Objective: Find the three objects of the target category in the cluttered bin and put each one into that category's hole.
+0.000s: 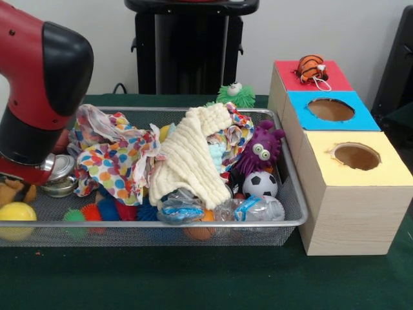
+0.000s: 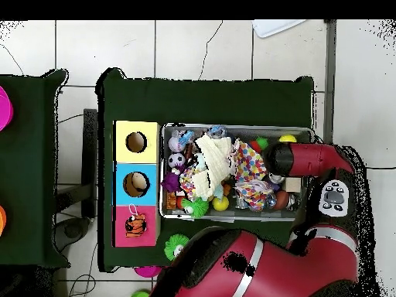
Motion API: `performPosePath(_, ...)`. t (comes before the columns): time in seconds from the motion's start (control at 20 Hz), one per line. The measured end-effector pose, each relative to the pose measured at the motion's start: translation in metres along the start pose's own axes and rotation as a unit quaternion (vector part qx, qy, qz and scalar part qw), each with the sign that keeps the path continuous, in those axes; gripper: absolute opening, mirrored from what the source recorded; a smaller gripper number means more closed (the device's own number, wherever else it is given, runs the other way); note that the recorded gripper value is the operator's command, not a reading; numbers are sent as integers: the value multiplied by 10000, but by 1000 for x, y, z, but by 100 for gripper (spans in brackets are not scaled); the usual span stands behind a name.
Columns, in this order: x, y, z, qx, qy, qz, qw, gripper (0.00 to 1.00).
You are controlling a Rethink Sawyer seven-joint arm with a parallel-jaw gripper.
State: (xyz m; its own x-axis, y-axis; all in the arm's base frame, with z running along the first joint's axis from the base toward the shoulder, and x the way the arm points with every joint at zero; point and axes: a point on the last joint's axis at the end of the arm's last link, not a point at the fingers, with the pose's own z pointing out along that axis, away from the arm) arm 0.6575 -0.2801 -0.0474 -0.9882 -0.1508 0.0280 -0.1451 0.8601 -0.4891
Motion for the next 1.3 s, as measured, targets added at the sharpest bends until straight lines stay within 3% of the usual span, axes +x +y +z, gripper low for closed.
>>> performPosePath(0.8,-1,-26,-9,-24,-2,243,9997,0)
performPosePath(0.95,3,-32,-19,-110,113,376,9992,0)
performPosePath(1.0,9,-43,-29,-188,290,513,9981,0)
performPosePath(1.2,21,-63,-46,-321,593,760,9948,0)
performPosePath(1.3,29,-77,-57,-424,791,936,9916,0)
